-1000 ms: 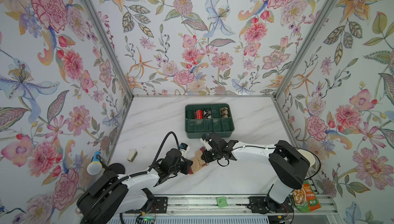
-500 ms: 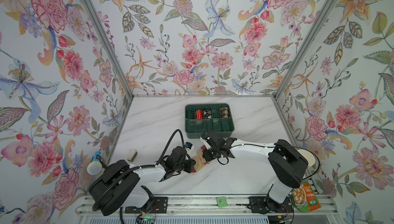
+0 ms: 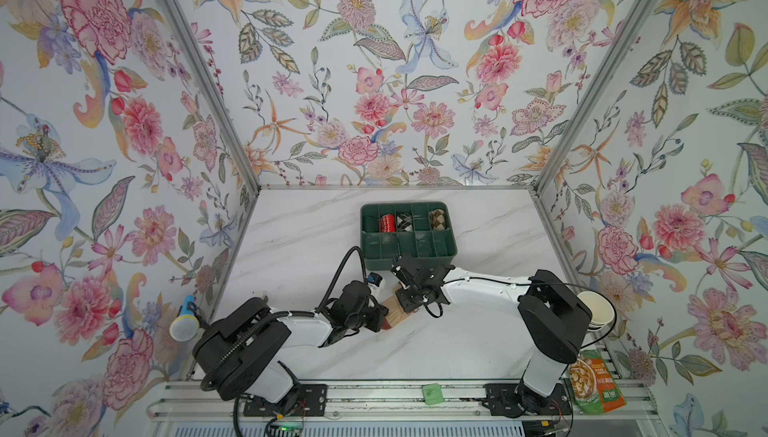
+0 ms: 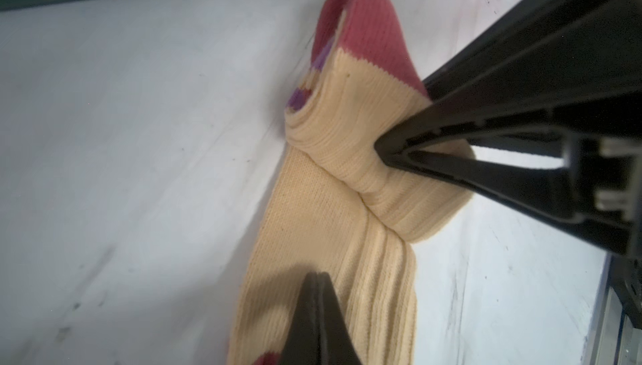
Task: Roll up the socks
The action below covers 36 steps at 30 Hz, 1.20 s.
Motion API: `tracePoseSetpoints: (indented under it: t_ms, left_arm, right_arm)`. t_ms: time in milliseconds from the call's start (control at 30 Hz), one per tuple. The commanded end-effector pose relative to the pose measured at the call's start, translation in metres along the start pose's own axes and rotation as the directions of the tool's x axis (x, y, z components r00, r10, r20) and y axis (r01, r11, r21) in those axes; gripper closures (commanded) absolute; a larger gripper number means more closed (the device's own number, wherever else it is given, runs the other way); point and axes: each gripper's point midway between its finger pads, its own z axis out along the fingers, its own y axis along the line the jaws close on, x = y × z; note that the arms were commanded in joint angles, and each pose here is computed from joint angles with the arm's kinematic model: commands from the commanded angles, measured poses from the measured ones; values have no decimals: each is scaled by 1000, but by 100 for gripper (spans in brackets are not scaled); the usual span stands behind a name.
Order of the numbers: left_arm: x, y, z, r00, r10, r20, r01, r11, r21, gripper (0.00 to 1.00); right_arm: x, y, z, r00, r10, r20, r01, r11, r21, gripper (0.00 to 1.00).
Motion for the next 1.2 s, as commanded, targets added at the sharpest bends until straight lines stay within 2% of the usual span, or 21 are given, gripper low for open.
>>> tracePoseSetpoints:
  t_ms: [0, 200, 467, 567, 733, 1000, 1167]
  left_arm:
    - [77, 43, 2, 968, -46, -248, 5, 987, -161, 100]
    - [57, 34, 13, 978, -55, -200, 36, 995, -95, 100]
    - [-4, 13, 7, 998, -37, -56, 35, 999, -24, 100]
    - [-17, 3, 8, 999, -36, -29, 36, 999, 16, 99]
    - [-29, -8, 8, 999, -39, -1, 39, 997, 63, 98]
    - [-61, -27, -8, 993, -34, 115, 19, 992, 127, 98]
    - [-57, -32, 2, 995, -40, 94, 25, 987, 156, 99]
  right_arm:
    - [29, -37, 8, 990, -66, -121, 90, 974, 207, 96]
    - [29, -25, 10, 989, -82, -125, 106, 975, 197, 96]
    - [25, -11, 9, 992, -72, -104, 87, 985, 149, 93]
    - [22, -6, 8, 994, -67, -89, 78, 990, 121, 92]
    - [21, -1, 9, 995, -58, -81, 66, 994, 93, 91]
    - [19, 4, 9, 998, -10, -59, 11, 1000, 12, 90]
    - [19, 4, 10, 998, 0, -60, 0, 1000, 0, 90]
